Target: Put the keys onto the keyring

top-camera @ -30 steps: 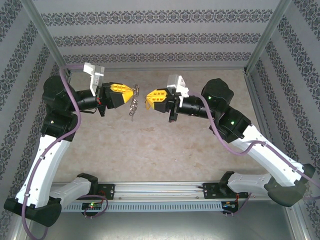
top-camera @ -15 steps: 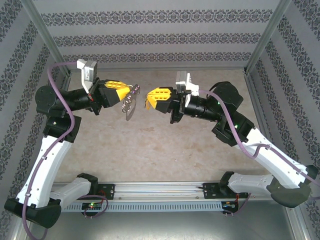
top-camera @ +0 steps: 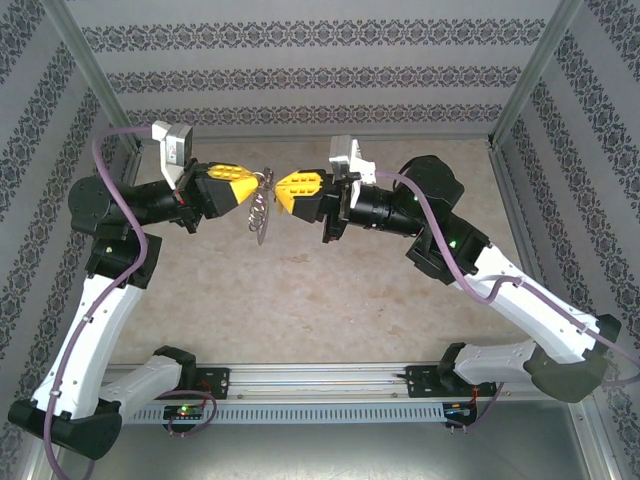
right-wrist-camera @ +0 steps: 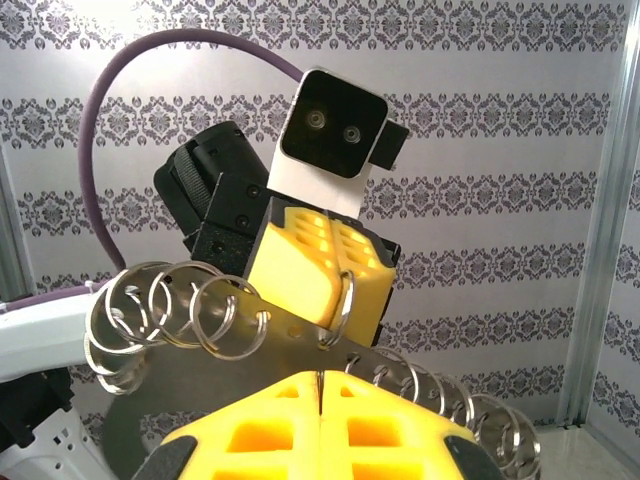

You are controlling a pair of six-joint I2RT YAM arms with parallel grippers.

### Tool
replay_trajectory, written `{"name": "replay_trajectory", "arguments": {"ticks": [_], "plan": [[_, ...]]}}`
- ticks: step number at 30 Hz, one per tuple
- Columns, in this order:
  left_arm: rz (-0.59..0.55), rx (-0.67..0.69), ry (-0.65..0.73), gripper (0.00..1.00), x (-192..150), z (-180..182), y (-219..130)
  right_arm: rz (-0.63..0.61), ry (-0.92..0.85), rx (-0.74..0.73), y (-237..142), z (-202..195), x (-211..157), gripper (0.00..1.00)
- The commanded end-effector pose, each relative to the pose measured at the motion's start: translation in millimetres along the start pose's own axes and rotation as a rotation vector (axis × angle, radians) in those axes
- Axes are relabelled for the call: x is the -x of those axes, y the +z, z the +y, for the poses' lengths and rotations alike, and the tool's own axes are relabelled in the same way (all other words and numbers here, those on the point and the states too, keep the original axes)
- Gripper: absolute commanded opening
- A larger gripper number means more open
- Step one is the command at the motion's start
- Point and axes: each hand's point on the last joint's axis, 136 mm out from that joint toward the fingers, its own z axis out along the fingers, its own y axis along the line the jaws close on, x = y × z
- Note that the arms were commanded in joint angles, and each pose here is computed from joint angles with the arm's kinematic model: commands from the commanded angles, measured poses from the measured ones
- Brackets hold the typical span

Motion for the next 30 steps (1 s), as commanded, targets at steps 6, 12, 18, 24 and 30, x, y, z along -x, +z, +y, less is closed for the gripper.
{"name": "replay_trajectory", "arguments": {"ticks": [6,12,18,24,30], "plan": [[-0.018,0.019,0.074,0.0,4.4,-5.7,-4.3,-0.06,-0.048,0.011,5.1,6.1,24.3,0.0],[-0.022,0.021,0.079,0.0,4.9,-2.4,-3.6,-0.049,-0.053,0.005,7.2,6.4,22.6,0.0],[-0.025,0.021,0.083,0.0,5.9,-1.4,-3.1,-0.033,-0.056,-0.012,7.5,4.3,18.8,0.0],[-0.025,0.021,0.087,0.0,5.9,-1.4,-3.1,-0.031,-0.056,-0.024,7.9,2.4,18.8,0.0],[-0.021,0.02,0.089,0.0,5.1,-2.2,-3.3,-0.029,-0.051,-0.031,9.1,0.6,19.1,0.0]]}}
